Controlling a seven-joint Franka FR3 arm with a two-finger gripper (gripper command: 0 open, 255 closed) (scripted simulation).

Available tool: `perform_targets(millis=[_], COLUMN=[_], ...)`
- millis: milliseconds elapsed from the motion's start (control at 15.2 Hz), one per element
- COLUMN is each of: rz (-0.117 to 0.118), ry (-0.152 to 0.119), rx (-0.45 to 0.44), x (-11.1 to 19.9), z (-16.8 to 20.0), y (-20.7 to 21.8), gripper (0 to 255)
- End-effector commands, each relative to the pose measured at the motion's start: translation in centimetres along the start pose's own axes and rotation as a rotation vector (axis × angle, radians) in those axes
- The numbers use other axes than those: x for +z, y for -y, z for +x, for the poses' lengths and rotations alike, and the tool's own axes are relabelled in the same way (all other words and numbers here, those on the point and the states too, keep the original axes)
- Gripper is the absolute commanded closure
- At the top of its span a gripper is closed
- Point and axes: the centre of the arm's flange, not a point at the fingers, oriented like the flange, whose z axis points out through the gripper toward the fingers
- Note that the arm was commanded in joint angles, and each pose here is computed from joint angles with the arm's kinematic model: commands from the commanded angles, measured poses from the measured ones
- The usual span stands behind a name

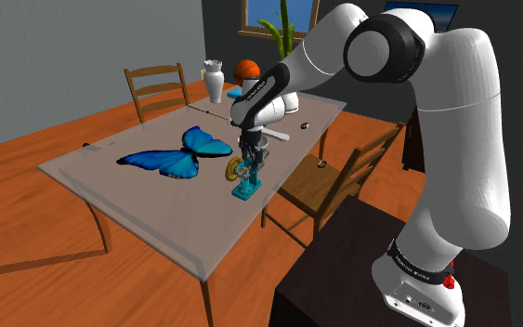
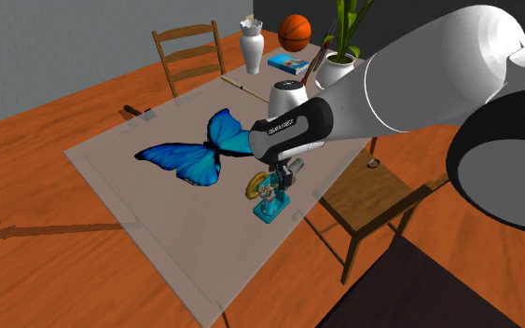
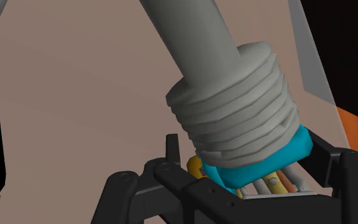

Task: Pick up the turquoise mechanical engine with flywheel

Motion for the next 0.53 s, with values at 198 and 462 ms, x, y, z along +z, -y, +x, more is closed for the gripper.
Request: perform_targets(millis=[198, 462], rz=[0.002, 0.002], ry=[0.001, 0.000], rx=[0.000, 0.000], x=[0.13, -0.37], z=[-0.02, 0.04], y=[0.02, -0.04], gripper=[255, 255])
